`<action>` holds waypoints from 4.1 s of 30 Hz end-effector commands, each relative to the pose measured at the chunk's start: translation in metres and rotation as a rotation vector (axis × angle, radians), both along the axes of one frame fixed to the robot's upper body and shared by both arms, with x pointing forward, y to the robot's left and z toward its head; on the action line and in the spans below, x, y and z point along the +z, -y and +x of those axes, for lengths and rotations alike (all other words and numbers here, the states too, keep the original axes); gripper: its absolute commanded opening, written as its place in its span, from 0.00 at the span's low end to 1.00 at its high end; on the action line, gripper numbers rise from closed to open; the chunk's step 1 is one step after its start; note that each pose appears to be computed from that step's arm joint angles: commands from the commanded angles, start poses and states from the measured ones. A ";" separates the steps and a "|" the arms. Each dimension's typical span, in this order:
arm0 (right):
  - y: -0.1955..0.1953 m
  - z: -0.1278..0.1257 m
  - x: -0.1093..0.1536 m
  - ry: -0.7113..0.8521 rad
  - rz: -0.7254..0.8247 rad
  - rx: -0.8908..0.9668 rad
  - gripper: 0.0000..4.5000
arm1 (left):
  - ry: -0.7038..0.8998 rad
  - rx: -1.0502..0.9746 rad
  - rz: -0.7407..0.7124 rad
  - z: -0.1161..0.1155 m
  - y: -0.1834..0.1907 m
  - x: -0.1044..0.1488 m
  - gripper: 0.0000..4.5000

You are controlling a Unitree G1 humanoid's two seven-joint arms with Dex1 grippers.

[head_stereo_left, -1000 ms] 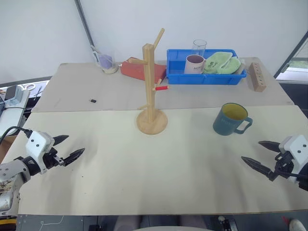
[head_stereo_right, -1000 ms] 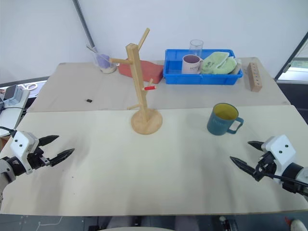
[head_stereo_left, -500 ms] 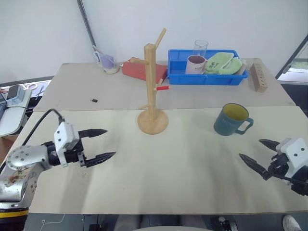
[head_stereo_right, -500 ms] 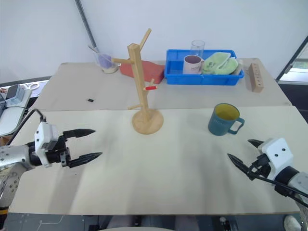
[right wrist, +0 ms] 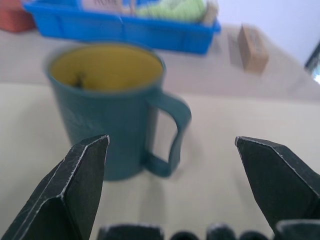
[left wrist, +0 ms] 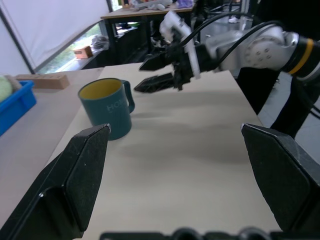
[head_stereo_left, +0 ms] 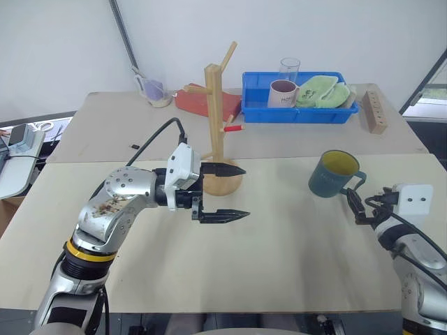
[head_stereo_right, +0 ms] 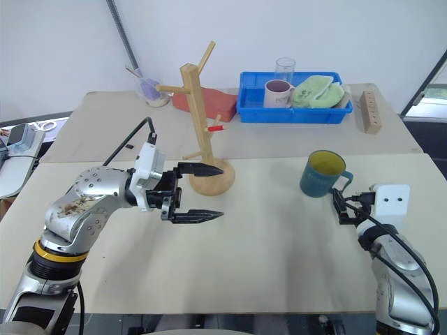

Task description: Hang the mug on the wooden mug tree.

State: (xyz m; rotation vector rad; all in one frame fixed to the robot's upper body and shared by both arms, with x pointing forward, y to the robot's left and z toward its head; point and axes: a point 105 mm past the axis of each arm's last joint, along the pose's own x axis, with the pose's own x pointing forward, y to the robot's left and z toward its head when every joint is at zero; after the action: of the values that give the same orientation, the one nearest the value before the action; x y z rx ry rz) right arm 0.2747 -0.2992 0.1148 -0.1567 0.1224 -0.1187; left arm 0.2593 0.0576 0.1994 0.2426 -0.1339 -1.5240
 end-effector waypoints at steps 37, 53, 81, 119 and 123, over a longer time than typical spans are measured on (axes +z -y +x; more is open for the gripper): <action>-0.003 0.052 -0.013 0.104 0.157 -0.095 0.82 | 0.045 -0.034 0.014 0.000 0.012 0.005 1.00; -0.053 0.066 0.044 0.214 -0.015 0.185 0.01 | 0.013 0.102 -0.029 0.004 -0.014 0.006 1.00; -0.236 0.081 0.164 0.302 -1.082 1.249 0.01 | -0.086 0.398 -0.206 -0.010 -0.077 0.024 1.00; -0.204 0.074 0.190 0.231 -0.899 1.380 0.99 | 0.032 0.685 0.048 0.031 -0.126 0.014 1.00; -0.183 0.054 0.193 0.179 -0.669 1.401 0.99 | 0.053 0.699 0.109 0.036 -0.143 0.023 1.00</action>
State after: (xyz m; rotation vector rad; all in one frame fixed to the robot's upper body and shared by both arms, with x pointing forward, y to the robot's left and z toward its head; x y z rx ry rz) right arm 0.3422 -0.1161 0.2878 -0.9102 -0.1730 1.2264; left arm 0.2948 0.1948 0.2060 0.3304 0.0418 -0.8408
